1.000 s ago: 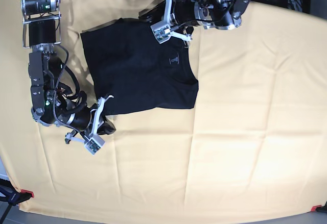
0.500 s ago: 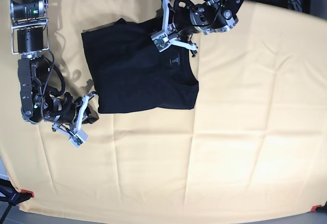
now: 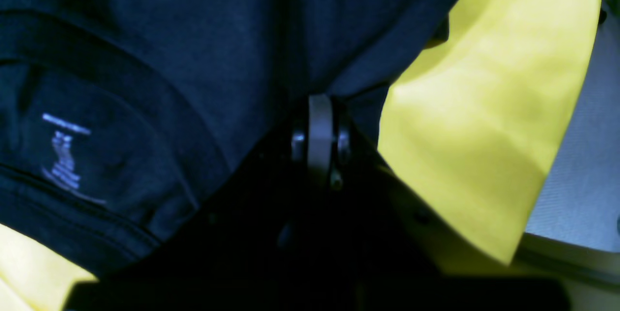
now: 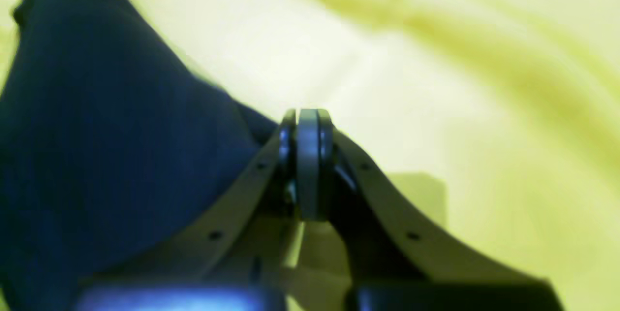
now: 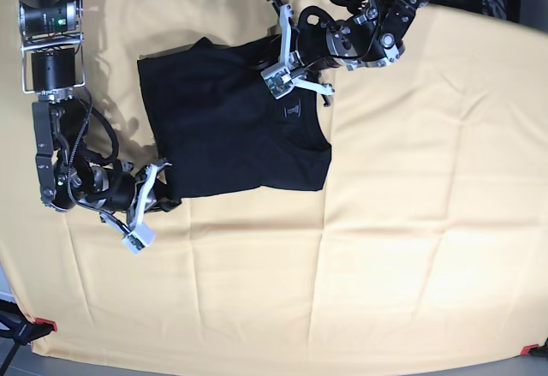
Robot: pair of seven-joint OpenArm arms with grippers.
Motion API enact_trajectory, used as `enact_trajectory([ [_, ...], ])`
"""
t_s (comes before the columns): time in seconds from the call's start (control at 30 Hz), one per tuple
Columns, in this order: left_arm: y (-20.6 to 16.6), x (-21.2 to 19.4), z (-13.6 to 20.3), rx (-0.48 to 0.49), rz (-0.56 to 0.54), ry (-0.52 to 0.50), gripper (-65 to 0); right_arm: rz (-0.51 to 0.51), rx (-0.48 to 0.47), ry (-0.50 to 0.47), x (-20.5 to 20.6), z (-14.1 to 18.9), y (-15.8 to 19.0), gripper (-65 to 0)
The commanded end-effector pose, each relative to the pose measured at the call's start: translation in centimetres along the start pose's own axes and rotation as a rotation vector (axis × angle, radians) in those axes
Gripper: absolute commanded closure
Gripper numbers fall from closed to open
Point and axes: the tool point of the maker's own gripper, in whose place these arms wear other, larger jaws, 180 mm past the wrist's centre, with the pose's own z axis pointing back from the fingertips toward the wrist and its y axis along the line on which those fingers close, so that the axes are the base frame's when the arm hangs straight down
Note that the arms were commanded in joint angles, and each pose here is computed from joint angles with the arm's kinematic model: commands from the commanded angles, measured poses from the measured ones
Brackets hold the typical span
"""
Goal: Fold the T-shirt properly
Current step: 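Grasp the shirt's collar corner with the left gripper and its side with the right, then hold the shirt with both grippers and rotate it, dragging the hem toward the left gripper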
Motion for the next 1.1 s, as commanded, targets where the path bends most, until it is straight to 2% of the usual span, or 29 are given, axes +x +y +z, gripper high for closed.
enact_trajectory([
  [0.0,0.7,-1.5,0.2,0.033,-0.006,0.081,0.0,0.046,-0.014,-0.083,3.4,1.3,-0.6,0.0],
  [0.17,-0.1,-1.4,0.0,0.009,0.014,0.070,0.0,0.063,-0.015,-0.097,4.2,1.4,-0.4,0.0],
  [0.37,0.2,-1.1,0.0,0.010,0.000,0.064,0.0,0.021,0.030,-0.044,0.8,-0.1,1.4,0.0],
  [0.53,0.1,-1.1,0.0,0.007,-0.006,0.067,0.0,0.025,0.013,0.030,-2.2,0.1,1.3,0.0],
  [0.77,0.4,-2.6,0.6,-0.001,-0.054,0.129,0.0,0.104,-0.010,0.067,-3.7,2.8,1.7,0.0],
  [1.07,2.7,-5.5,2.2,0.071,-0.110,0.232,0.0,0.112,0.042,0.114,-7.5,3.3,5.3,0.0],
])
